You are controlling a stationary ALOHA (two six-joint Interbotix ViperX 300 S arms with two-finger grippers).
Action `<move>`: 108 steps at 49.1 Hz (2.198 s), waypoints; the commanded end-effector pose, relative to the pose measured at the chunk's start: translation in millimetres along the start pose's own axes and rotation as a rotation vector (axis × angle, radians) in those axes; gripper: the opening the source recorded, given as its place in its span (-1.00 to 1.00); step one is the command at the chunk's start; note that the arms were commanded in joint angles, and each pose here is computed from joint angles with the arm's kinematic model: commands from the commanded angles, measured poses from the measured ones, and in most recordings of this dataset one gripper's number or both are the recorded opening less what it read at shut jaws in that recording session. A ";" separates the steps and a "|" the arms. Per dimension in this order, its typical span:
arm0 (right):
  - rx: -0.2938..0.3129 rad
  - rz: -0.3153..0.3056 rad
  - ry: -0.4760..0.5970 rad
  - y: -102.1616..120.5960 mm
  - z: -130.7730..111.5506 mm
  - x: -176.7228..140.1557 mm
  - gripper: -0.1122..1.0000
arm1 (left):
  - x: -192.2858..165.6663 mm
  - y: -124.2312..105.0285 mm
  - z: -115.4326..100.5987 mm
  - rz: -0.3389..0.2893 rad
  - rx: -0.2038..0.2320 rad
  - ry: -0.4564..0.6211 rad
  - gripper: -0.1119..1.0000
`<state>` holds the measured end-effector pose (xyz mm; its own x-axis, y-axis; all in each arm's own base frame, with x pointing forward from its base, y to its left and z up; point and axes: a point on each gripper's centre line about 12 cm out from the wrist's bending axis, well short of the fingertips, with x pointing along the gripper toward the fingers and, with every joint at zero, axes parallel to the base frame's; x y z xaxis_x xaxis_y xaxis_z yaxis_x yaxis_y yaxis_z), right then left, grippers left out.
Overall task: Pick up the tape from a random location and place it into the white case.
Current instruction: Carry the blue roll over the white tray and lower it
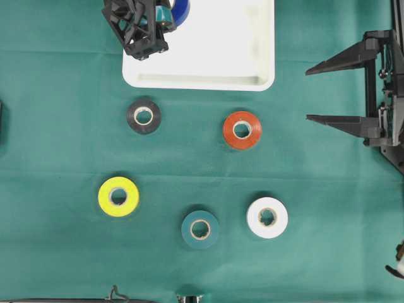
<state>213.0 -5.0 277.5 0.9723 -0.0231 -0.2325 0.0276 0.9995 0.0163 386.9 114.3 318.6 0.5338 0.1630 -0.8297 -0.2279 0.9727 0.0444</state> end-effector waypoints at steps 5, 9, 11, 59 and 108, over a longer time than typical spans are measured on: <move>-0.004 -0.001 -0.029 -0.1 11.6 0.1 0.85 | -12.6 -4.5 13.7 -0.001 0.013 -0.089 -0.39; -0.004 -0.001 -0.029 -0.1 11.9 0.4 0.85 | -7.9 -5.5 18.9 -0.002 0.016 -0.103 -0.39; -0.006 -0.001 -0.032 -0.1 12.8 0.0 0.85 | -5.1 -5.4 21.6 -0.002 0.016 -0.105 -0.39; -0.001 -0.001 -0.017 -0.2 9.9 4.1 0.85 | 89.6 11.7 -11.1 0.014 -0.023 0.023 -0.39; -0.004 -0.002 0.015 -0.3 3.5 9.8 0.85 | 172.9 16.4 -45.9 0.020 -0.048 0.009 -0.39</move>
<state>220.4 -5.2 269.3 0.9618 -0.0230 -0.2726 0.0276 0.9995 0.0131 431.6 150.2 133.4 0.4800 0.1690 -0.8609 -0.2753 0.9607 0.0351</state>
